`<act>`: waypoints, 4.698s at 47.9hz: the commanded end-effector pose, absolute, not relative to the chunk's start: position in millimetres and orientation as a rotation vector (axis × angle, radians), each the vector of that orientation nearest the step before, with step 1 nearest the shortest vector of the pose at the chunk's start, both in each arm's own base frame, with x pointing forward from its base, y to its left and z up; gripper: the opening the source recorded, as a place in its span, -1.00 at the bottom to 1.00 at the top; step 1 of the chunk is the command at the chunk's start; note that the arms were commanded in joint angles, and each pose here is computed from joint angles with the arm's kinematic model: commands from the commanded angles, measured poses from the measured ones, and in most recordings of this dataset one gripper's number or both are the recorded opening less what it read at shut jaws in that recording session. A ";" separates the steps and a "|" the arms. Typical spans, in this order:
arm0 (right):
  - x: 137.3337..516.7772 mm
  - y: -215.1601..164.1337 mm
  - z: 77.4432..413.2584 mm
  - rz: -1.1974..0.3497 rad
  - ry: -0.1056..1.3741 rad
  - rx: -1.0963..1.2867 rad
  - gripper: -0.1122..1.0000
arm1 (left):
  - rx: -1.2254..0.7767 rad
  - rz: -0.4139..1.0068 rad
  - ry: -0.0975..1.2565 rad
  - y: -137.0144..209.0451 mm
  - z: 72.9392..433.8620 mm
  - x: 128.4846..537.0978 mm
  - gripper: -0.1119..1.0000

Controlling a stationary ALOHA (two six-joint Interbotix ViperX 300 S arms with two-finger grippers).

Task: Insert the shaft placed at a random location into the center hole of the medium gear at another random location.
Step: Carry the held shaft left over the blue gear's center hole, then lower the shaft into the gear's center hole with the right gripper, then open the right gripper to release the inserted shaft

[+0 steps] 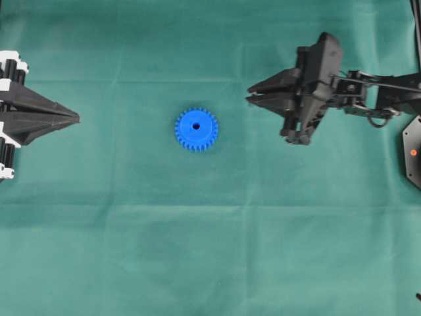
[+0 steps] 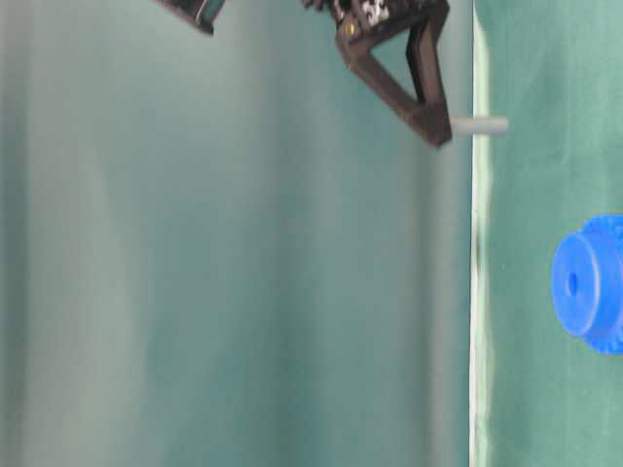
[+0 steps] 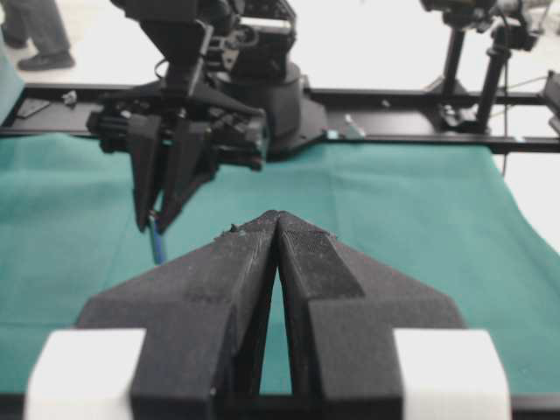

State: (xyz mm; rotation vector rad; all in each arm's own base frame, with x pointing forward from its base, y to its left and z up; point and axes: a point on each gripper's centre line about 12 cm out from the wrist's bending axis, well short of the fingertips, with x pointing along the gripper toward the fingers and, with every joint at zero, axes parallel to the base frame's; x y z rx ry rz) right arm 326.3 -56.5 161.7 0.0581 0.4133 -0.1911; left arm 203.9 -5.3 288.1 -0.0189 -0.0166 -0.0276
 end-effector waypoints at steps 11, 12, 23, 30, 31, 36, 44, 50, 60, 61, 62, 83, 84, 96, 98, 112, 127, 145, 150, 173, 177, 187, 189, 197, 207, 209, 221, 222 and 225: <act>391.4 -33.8 182.8 -0.114 0.352 0.069 -0.55 | -0.019 -0.025 -0.023 -4.8 292.8 205.9 -0.75; 394.7 -32.8 182.6 -0.111 0.355 0.069 -0.55 | -0.017 -0.025 -0.018 -4.8 292.1 206.1 -0.75; 422.5 -28.0 183.0 -0.093 0.372 0.067 -0.55 | -0.019 -0.025 -0.010 -4.8 291.4 205.9 -0.75; 422.0 -28.6 181.0 -0.094 0.376 0.066 -0.55 | -0.020 -0.025 -0.010 -4.8 291.4 205.9 -0.75; 422.0 -28.6 181.0 -0.094 0.376 0.066 -0.55 | -0.019 -0.025 -0.012 -4.8 291.6 205.9 -0.75; 421.6 -29.2 180.5 -0.095 0.377 0.064 -0.55 | -0.020 -0.025 -0.010 -4.8 291.4 205.9 -0.75; 421.8 -30.6 179.3 -0.099 0.379 0.065 -0.55 | -0.019 -0.025 -0.010 -4.8 291.4 205.9 -0.75; 423.0 -32.0 171.9 -0.102 0.389 0.064 -0.55 | -0.019 -0.025 -0.007 -4.8 290.4 206.1 -0.75; 423.9 -34.9 152.4 -0.110 0.415 0.065 -0.55 | -0.020 -0.025 -0.009 -4.8 291.1 206.2 -0.75; 423.8 -35.6 151.2 -0.112 0.414 0.065 -0.55 | -0.020 -0.025 -0.009 -4.8 291.1 206.2 -0.75; 423.4 -36.3 149.8 -0.114 0.412 0.065 -0.55 | -0.019 -0.025 -0.010 -4.8 291.4 205.9 -0.75; 417.4 -38.2 140.8 -0.123 0.406 0.068 -0.55 | -0.020 -0.025 -0.009 -4.8 291.1 206.2 -0.75; 417.4 -38.8 141.0 -0.124 0.404 0.068 -0.55 | -0.020 -0.025 -0.010 -4.8 291.4 205.9 -0.75; 415.9 -38.0 149.6 -0.122 0.389 0.068 -0.55 | -0.020 -0.025 -0.009 -4.8 291.1 206.2 -0.75; 415.2 -37.9 155.2 -0.121 0.381 0.066 -0.55 | -0.019 -0.025 -0.009 -4.8 291.1 206.1 -0.75; 408.9 -37.4 177.3 -0.117 0.374 0.063 -0.55 | -0.020 -0.025 -0.010 -4.8 291.2 206.1 -0.75; 415.1 -37.4 166.7 -0.117 0.383 0.062 -0.55 | -0.020 -0.025 -0.012 -4.8 291.4 206.1 -0.75; 423.5 -39.2 141.1 -0.123 0.409 0.066 -0.55 | -0.020 -0.025 -0.014 -4.8 291.6 206.1 -0.75; 422.5 -39.2 136.7 -0.124 0.418 0.069 -0.55 | -0.020 -0.025 -0.014 -4.8 291.7 205.9 -0.75; 423.1 -39.7 115.7 -0.131 0.462 0.078 -0.55 | -0.020 -0.025 -0.010 -4.8 291.2 206.1 -0.75; 422.3 -39.7 114.9 -0.131 0.464 0.078 -0.55 | -0.020 -0.025 -0.009 -4.8 291.1 206.1 -0.75; 422.2 -39.5 115.1 -0.128 0.459 0.071 -0.55 | -0.020 -0.025 -0.009 -4.8 291.1 206.2 -0.75; 422.2 -39.6 115.1 -0.129 0.459 0.073 -0.55 | -0.019 -0.025 -0.010 -4.8 291.2 206.1 -0.75; 422.5 -39.6 115.3 -0.129 0.461 0.073 -0.55 | -0.019 -0.025 -0.009 -4.8 291.1 206.1 -0.75; 423.5 -39.6 116.3 -0.128 0.456 0.071 -0.50 | -0.019 -0.025 -0.009 -4.8 291.1 206.1 -0.75; 423.4 -40.3 117.6 -0.130 0.453 0.073 -0.36 | -0.019 -0.025 -0.009 -4.8 291.1 206.1 -0.75; 422.5 -39.4 134.6 -0.125 0.417 0.063 0.63 | -0.019 -0.025 -0.006 -4.8 290.7 206.2 -0.75; 422.0 -39.3 136.6 -0.125 0.414 0.063 0.59 | -0.019 -0.025 -0.006 -4.8 290.7 206.2 -0.75; 420.8 -39.1 145.5 -0.123 0.400 0.062 0.46 | -0.019 -0.025 -0.004 -4.8 290.5 206.2 -0.75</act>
